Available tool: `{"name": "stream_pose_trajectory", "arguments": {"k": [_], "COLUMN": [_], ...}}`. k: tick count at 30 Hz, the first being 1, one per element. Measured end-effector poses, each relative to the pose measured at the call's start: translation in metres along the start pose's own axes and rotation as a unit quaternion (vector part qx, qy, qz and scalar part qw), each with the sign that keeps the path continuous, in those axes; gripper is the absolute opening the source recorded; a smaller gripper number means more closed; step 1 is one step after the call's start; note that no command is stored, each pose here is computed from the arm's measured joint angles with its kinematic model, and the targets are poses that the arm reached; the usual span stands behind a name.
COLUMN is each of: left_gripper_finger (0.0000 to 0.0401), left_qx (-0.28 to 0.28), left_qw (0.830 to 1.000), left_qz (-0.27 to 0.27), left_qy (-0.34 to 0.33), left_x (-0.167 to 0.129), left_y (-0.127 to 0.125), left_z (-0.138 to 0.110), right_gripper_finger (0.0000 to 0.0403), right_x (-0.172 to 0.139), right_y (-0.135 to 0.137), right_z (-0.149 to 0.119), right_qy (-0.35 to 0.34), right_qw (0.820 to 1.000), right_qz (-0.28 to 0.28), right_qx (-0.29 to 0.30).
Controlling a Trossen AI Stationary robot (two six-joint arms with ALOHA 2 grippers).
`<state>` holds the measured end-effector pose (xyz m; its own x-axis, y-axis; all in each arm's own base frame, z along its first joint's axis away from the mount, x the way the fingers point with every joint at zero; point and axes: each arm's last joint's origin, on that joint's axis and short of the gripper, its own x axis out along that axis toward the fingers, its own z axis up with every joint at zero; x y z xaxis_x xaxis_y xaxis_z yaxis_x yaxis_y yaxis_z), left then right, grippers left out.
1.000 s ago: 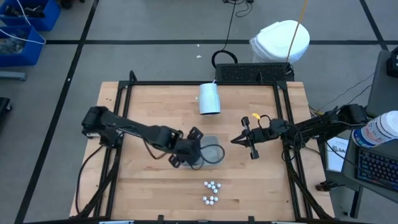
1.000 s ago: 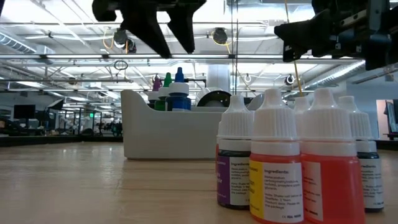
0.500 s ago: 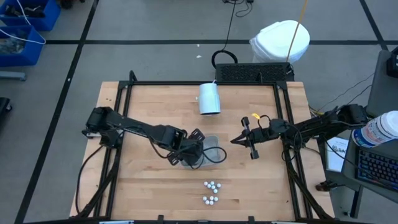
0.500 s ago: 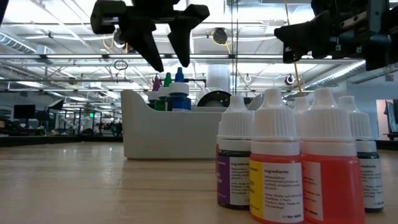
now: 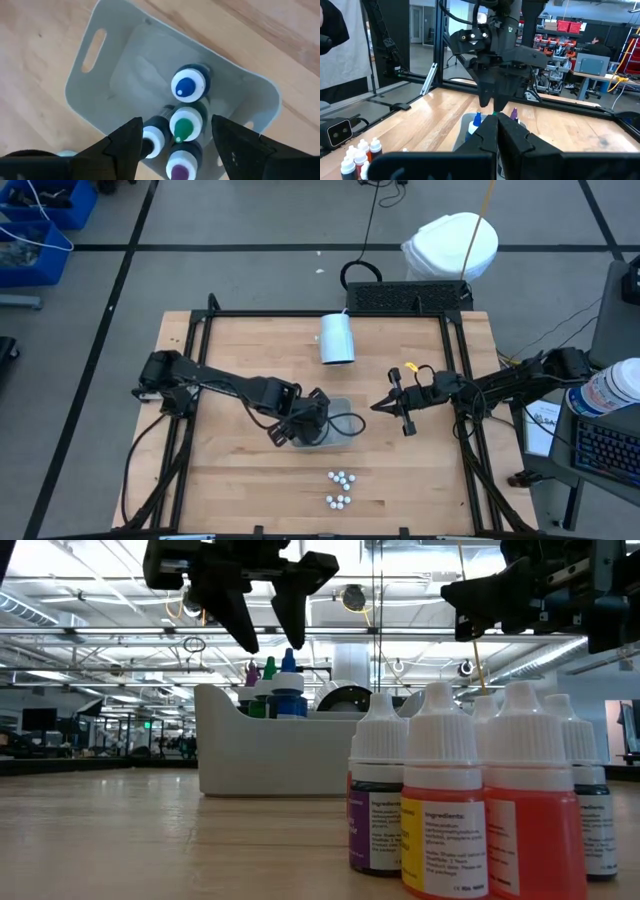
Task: Pick & Place food coloring
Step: Adjust the large green food coloring bottle on the gray bin
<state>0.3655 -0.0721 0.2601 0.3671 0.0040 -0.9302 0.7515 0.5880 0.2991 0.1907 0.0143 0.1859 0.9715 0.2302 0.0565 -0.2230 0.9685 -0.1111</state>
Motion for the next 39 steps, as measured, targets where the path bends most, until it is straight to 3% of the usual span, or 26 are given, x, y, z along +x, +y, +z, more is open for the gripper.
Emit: {"name": "stream_pose_trajectory", "arguments": {"k": [18,39], "left_gripper_finger": [0.0225,0.0225], "left_qx": [0.032,0.026], "left_qw": [0.999,0.998], "left_qz": [-0.03,-0.045], "left_qy": [0.032,0.031], "left_x": [0.029,0.037], "left_y": [-0.001,0.001], "left_z": [0.0,-0.003], "right_gripper_finger": [0.0,0.0], "right_x": [0.0,0.0], "right_y": [0.0,0.0], "right_z": [0.0,0.0], "right_qy": [0.002,0.003], "right_qw": [1.0,1.0], "right_qz": [0.0,0.0], "right_qx": [0.005,0.003]}}
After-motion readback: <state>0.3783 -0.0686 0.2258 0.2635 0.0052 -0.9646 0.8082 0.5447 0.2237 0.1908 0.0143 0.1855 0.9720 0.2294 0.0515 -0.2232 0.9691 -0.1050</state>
